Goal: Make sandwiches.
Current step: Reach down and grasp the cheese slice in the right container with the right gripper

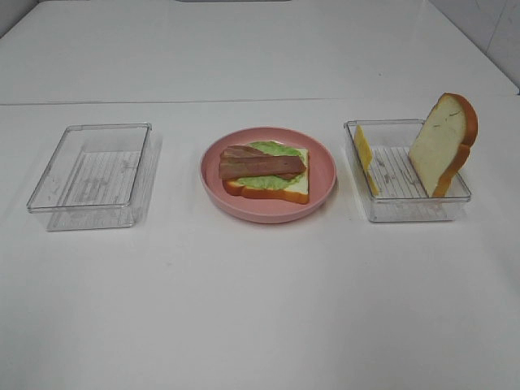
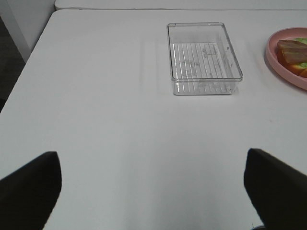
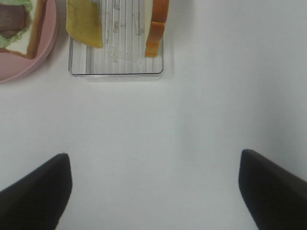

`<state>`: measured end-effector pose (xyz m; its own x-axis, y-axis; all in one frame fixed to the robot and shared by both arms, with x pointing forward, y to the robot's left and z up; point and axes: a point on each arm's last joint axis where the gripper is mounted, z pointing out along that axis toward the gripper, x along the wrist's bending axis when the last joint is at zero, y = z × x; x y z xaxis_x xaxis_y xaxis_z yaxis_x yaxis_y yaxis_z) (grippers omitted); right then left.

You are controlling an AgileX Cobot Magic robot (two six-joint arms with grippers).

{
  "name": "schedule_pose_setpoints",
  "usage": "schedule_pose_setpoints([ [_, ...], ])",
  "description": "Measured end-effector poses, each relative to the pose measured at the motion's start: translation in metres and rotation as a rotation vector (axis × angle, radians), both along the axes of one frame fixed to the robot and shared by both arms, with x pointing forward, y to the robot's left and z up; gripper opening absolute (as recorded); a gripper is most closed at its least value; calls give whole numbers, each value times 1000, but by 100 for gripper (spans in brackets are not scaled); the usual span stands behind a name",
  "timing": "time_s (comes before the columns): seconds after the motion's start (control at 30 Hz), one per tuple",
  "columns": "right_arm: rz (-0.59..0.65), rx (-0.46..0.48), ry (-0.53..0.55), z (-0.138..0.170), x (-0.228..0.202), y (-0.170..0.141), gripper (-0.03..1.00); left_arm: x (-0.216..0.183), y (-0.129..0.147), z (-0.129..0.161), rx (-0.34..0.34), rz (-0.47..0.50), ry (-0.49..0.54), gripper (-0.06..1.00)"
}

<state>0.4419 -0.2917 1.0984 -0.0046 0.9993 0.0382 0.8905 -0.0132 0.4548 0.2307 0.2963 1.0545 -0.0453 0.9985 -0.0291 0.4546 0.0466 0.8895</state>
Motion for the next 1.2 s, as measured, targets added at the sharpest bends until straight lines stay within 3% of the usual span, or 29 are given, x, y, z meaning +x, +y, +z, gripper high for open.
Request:
schedule_pose_setpoints([
  [0.23, 37, 60, 86, -12, 81, 9, 88, 0, 0, 0, 0, 0, 0, 97],
  [0.33, 52, 65, 88, -13, 90, 12, 88, 0, 0, 0, 0, 0, 0, 97],
  [0.4, 129, 69, 94, -18, 125, 36, 88, 0, 0, 0, 0, 0, 0, 97],
  [0.5, 151, 71, 102, -22, 135, 45, 88, 0, 0, 0, 0, 0, 0, 97],
  [0.67, 243, 81, 176, -57, 193, 95, 88, 0, 0, 0, 0, 0, 0, 97],
  [0.93, 258, 89, 265, -96, 236, 110, 87, 0, 0, 0, 0, 0, 0, 97],
  [1.2, 258, 78, 362, -132, 246, 113, 85, 0, 0, 0, 0, 0, 0, 97],
])
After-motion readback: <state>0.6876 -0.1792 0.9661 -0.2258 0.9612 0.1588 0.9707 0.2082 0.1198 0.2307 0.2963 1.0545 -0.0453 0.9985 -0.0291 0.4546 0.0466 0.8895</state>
